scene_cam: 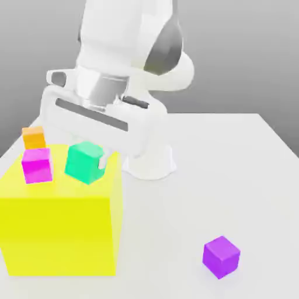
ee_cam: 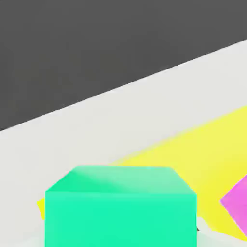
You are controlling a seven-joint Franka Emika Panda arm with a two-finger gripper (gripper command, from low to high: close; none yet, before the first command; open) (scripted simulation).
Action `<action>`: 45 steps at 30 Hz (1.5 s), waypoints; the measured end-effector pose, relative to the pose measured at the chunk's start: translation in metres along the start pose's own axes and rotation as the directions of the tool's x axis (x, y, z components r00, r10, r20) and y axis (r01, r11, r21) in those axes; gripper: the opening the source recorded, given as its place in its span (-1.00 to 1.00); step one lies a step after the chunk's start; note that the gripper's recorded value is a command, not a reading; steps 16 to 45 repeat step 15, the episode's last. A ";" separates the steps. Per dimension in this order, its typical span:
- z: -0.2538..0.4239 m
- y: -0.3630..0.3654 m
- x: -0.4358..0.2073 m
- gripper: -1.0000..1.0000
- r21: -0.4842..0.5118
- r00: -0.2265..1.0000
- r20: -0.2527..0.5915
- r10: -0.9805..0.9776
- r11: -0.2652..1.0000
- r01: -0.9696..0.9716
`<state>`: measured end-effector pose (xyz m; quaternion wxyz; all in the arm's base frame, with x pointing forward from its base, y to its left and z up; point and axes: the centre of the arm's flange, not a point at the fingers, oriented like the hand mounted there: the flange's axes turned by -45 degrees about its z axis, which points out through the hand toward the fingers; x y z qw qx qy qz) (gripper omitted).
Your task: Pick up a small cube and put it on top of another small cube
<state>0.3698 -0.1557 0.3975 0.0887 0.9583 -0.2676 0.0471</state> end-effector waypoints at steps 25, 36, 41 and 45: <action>0.021 0.165 -0.050 1.00 0.112 0.958 0.169 0.231 0.961 -0.252; 0.021 0.165 -0.050 1.00 0.112 0.958 0.169 0.231 0.961 -0.252; 0.021 0.165 -0.050 1.00 0.112 0.958 0.169 0.231 0.961 -0.252; 0.021 0.165 -0.050 1.00 0.112 0.958 0.169 0.231 0.961 -0.252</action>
